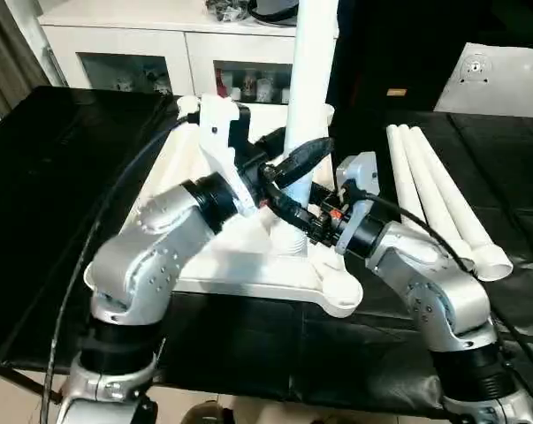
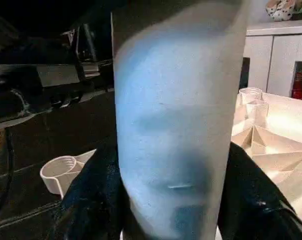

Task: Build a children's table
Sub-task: Pick table leg

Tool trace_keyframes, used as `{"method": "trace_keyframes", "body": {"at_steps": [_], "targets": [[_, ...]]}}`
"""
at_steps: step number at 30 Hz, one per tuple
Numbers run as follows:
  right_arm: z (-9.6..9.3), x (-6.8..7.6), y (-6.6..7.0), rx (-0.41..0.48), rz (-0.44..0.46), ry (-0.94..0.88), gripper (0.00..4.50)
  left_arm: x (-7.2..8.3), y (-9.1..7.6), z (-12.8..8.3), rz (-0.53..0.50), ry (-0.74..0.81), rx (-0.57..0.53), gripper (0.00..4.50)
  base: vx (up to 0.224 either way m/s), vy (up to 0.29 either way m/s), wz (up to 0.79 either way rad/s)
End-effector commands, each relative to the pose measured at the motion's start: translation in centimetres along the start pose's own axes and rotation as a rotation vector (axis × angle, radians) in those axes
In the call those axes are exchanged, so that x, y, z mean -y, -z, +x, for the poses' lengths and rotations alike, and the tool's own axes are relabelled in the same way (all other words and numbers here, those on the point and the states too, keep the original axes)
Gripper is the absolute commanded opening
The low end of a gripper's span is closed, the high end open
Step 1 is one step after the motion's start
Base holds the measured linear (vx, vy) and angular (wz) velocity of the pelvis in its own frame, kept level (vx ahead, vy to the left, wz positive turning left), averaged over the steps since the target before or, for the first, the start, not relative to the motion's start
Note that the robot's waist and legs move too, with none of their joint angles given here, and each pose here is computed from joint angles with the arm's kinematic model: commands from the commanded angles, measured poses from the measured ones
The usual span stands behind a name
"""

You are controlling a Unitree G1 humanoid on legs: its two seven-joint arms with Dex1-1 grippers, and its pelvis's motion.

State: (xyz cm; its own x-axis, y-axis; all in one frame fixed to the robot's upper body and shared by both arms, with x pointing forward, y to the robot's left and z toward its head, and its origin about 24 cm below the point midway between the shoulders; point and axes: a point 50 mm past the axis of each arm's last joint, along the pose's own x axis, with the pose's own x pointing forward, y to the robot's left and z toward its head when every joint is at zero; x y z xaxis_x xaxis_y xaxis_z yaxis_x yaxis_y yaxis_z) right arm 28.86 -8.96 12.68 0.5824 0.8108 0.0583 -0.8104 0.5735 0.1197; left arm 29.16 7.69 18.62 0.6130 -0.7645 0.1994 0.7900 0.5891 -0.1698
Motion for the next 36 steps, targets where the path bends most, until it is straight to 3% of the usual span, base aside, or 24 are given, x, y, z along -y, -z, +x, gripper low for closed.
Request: {"method": "trace_keyframes", "body": {"at_steps": [1, 12, 15, 17, 22, 28, 33, 36], "targets": [[0.1, 0.0, -0.5, 0.028, -0.027, 0.001, 1.89, -0.2, 0.3, -0.1, 0.007, -0.034, -0.011, 1.98, 0.000, 0.000, 0.00], [0.1, 0.4, -0.8, 0.020, -0.049, 0.022, 1.89, -1.0, 0.1, -0.2, -0.006, -0.084, -0.014, 1.88, 0.000, 0.000, 0.00], [-0.1, 0.2, -1.5, 0.051, 0.002, -0.033, 2.62, -1.6, -0.4, 0.1, -0.046, -0.100, -0.006, 1.88, 0.000, 0.000, 0.00], [-0.3, 0.1, -1.9, 0.064, 0.016, -0.055, 2.68, -1.8, -0.7, 0.1, -0.061, -0.098, -0.004, 1.88, 0.000, 0.000, 0.00], [-1.8, 1.1, -3.2, 0.056, 0.054, -0.127, 3.08, -1.7, -1.7, 0.3, -0.107, 0.039, 0.012, 1.86, 0.000, 0.000, 0.00], [-3.3, 1.3, -3.2, -0.089, 0.023, -0.279, 3.08, -0.4, -2.9, 0.2, -0.121, 0.312, 0.040, 1.86, 0.000, 0.000, 0.00], [-3.7, 1.1, -3.2, -0.134, 0.028, -0.368, 3.08, 0.5, -3.1, 0.0, -0.074, 0.487, 0.021, 1.86, 0.000, 0.000, 0.00], [-3.7, 1.0, -3.1, -0.149, 0.038, -0.401, 2.77, 0.8, -3.0, -0.1, -0.071, 0.539, 0.003, 1.86, 0.000, 0.000, 0.00]]}}
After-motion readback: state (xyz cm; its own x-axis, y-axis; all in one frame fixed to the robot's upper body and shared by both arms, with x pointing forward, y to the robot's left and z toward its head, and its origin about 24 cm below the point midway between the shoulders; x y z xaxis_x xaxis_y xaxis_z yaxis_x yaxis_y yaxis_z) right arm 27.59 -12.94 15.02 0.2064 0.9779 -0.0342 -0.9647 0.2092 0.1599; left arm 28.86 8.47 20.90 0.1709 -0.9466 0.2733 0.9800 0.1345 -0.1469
